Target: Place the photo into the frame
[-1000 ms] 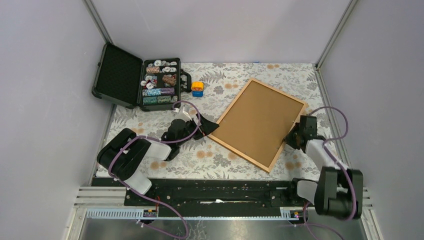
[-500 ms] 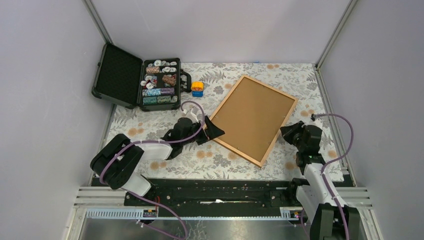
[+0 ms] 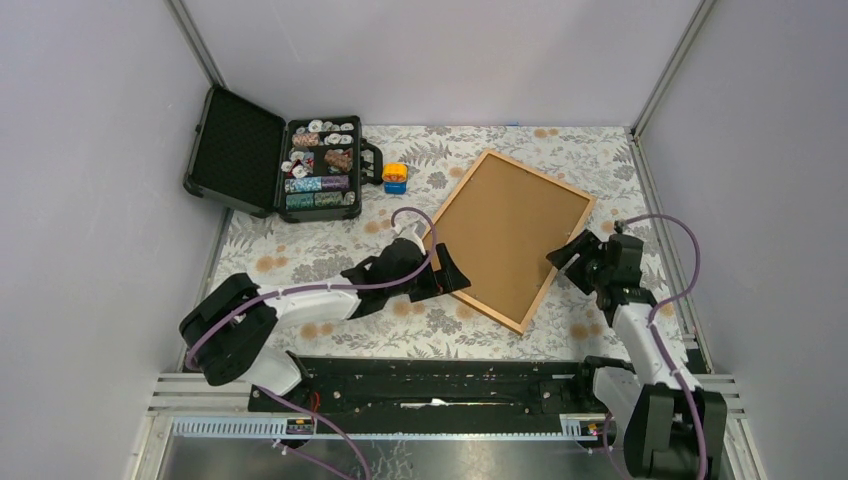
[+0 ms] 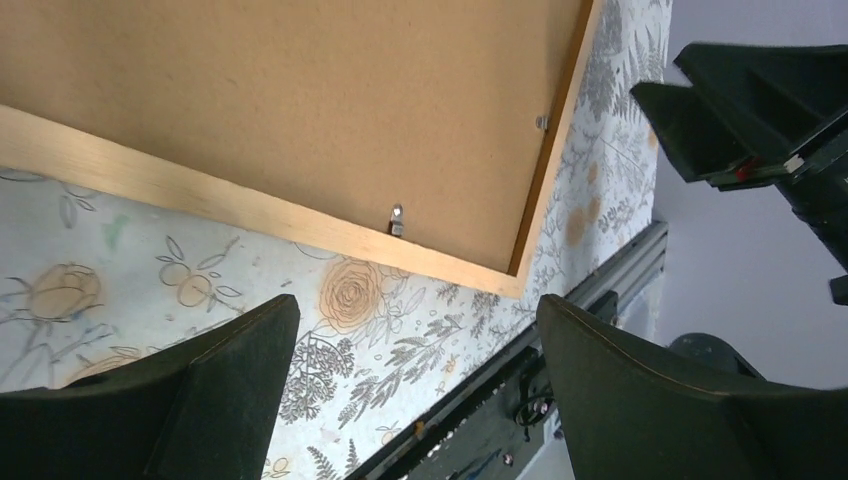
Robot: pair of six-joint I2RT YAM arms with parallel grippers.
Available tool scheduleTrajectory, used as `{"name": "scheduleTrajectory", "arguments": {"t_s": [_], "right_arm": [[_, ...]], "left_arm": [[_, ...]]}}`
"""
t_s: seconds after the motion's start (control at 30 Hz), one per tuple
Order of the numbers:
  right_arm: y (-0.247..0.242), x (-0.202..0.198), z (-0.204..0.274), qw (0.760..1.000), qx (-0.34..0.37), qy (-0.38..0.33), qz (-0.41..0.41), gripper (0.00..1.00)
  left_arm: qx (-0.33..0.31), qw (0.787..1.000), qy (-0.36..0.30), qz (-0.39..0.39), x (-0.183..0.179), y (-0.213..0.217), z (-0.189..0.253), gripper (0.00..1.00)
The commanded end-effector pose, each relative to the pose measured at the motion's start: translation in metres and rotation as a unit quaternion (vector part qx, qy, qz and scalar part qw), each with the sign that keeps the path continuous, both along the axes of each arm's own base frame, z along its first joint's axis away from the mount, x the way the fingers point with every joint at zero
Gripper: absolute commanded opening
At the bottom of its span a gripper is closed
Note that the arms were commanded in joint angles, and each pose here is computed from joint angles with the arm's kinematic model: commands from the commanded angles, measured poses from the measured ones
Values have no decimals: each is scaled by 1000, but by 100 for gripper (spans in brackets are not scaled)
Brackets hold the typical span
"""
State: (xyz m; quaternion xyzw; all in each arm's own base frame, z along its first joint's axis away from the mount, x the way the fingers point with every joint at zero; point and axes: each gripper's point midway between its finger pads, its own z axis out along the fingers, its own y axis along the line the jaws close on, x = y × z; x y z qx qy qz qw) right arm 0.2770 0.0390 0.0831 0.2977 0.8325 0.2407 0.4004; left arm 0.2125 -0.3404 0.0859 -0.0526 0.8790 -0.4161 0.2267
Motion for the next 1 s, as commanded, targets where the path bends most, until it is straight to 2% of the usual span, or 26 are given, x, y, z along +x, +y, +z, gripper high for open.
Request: {"name": "scheduleTrajectory", "arguments": {"t_s": [0.0, 0.07, 0.17, 0.27, 0.4, 0.57, 0.73, 0.83, 0.93, 0.97], "right_arm": [[13, -27, -20, 991, 0, 116, 66, 75], [27, -32, -28, 985, 16, 146, 86, 78], [46, -45, -41, 970, -30, 205, 124, 79], [60, -54, -42, 962, -60, 215, 157, 79], [47, -54, -38, 965, -86, 213, 124, 76], [53, -68, -50, 940, -81, 290, 162, 74], [60, -76, -54, 939, -48, 306, 148, 73], [60, -78, -59, 941, -34, 310, 128, 68], [59, -79, -63, 939, -31, 323, 114, 53], [59, -81, -64, 938, -31, 328, 108, 50]], "left_arm": [[46, 997, -58, 12, 16, 11, 15, 93], [58, 996, -69, 4, 15, 13, 18, 93], [75, 993, -90, -3, 16, 18, 27, 93], [88, 989, -120, -12, 19, 23, 44, 93], [116, 976, -181, -30, 24, 34, 74, 93], [140, 955, -258, -39, 27, 53, 113, 96], [134, 944, -296, -55, 22, 57, 135, 97], [111, 940, -309, -87, 14, 49, 142, 98], [94, 938, -312, -114, 8, 39, 144, 98], [91, 939, -311, -120, 7, 37, 144, 98]]}}
